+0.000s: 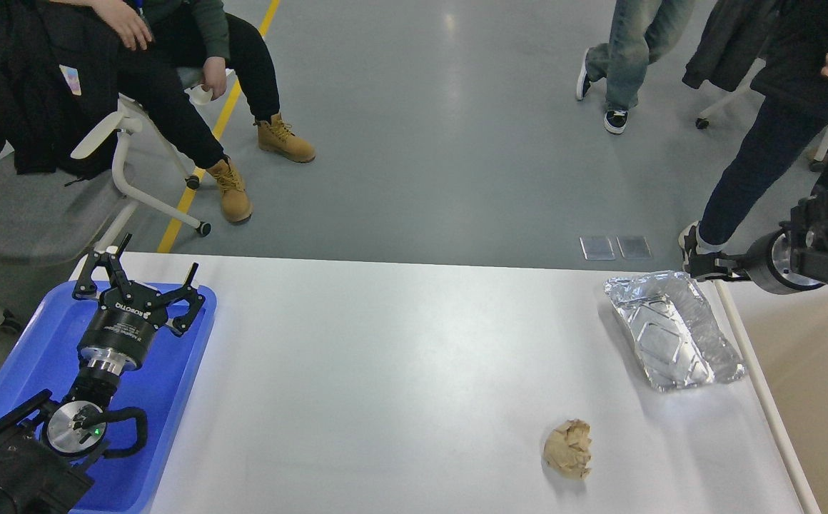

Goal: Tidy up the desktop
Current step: 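Move the right gripper aside and down beside the foil wrapper, then close the right gripper on the foil wrapper's near edge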

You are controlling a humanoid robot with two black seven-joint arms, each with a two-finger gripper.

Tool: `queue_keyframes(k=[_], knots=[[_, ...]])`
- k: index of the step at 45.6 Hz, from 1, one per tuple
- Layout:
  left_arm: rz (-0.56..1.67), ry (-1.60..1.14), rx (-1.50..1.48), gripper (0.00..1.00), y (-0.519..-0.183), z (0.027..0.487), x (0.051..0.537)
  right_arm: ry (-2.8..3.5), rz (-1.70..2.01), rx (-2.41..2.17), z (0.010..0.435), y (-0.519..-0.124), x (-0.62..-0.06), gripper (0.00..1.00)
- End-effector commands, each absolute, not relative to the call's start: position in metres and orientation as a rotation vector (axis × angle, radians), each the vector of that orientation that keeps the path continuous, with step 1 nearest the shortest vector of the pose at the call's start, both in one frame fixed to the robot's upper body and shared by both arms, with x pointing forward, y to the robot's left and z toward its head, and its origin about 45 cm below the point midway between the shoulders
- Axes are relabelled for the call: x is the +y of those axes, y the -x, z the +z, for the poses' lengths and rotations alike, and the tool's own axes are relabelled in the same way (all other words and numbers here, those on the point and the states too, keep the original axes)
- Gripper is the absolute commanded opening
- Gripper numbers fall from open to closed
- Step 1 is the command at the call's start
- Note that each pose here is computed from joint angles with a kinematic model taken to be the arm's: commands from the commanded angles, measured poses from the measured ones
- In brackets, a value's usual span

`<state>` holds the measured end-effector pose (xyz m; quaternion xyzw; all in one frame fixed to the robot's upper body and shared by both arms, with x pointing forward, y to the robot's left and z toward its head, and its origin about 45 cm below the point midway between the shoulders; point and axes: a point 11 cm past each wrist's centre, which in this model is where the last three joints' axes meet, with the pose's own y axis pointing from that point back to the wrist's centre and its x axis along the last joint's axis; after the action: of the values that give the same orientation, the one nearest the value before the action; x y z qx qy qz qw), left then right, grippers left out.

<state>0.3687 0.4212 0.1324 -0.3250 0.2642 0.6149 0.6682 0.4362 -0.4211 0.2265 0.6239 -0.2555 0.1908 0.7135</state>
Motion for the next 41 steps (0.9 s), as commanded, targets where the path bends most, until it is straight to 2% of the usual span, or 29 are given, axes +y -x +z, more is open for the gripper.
queue_keyframes(k=[1,25,41], knots=[[1.387,0.733,0.596,0.99,-0.369,0.132,0.421,-1.329,0.470,-0.574,0.183,-0.420,-0.443,1.00],[1.388,0.732,0.597,0.99,-0.368,0.132,0.421,-1.322,0.529,-0.623,0.124,-0.401,-0.453,1.00],[1.387,0.733,0.596,0.99,-0.369,0.132,0.421,-1.310,0.571,-0.627,0.103,-0.389,-0.456,0.99]])
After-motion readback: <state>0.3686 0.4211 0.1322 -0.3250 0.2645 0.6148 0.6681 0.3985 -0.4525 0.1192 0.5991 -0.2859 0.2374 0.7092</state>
